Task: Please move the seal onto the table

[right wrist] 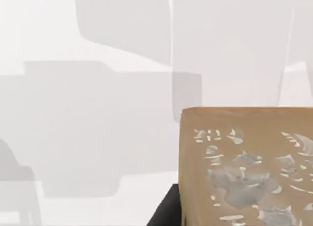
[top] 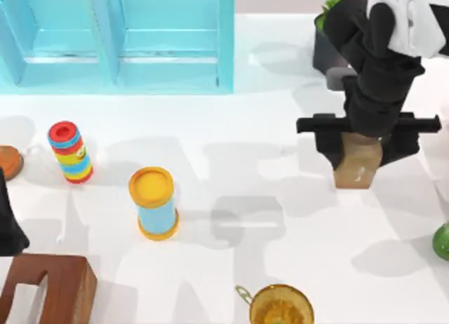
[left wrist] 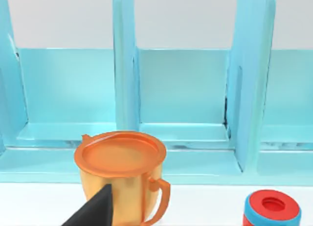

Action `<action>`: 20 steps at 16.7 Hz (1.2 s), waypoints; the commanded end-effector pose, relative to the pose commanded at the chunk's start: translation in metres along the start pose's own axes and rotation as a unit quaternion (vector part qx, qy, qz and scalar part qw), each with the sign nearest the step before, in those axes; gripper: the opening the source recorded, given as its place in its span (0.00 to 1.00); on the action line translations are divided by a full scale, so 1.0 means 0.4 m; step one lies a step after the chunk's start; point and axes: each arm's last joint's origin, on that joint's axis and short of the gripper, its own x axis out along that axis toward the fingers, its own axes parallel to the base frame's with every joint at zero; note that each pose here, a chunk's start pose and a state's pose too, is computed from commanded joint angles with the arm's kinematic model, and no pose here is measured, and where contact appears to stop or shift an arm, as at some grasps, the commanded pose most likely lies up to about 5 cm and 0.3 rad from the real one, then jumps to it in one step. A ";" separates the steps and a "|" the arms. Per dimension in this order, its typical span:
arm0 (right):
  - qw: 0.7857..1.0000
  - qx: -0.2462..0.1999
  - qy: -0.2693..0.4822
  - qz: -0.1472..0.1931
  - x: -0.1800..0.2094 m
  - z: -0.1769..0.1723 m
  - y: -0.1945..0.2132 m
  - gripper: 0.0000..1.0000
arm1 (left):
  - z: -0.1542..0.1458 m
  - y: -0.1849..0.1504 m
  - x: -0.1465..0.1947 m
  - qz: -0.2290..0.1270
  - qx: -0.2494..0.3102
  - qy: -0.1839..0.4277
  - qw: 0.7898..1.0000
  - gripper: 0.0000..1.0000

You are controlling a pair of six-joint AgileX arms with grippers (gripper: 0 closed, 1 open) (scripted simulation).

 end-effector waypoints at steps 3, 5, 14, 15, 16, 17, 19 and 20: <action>1.000 -0.001 -0.010 0.004 0.045 0.005 0.005 0.00 | 0.000 0.000 0.000 0.000 0.000 0.000 1.000 1.00; 1.000 -0.002 -0.006 0.002 0.077 0.002 0.005 0.00 | 0.000 0.000 0.000 0.000 0.000 0.000 1.000 1.00; 1.000 -0.002 -0.005 0.001 0.080 0.002 0.006 0.38 | 0.000 0.000 0.000 0.000 0.000 0.000 1.000 1.00; 1.000 -0.002 -0.005 0.001 0.080 0.002 0.006 0.45 | 0.000 0.000 0.000 0.000 0.000 0.000 1.000 1.00; 1.000 -0.002 -0.005 0.001 0.080 0.002 0.006 0.53 | 0.000 0.000 0.000 0.000 0.000 0.000 1.000 1.00; 1.000 -0.002 -0.005 0.001 0.080 0.002 0.006 0.60 | 0.000 0.000 0.000 0.000 0.000 0.000 1.000 1.00; 1.000 -0.002 -0.005 0.001 0.080 0.002 0.006 0.75 | 0.000 0.000 0.000 0.000 0.000 0.000 1.000 1.00; 1.000 -0.002 -0.005 0.001 0.080 0.002 0.006 0.83 | 0.000 0.000 0.000 0.000 0.000 0.000 1.000 1.00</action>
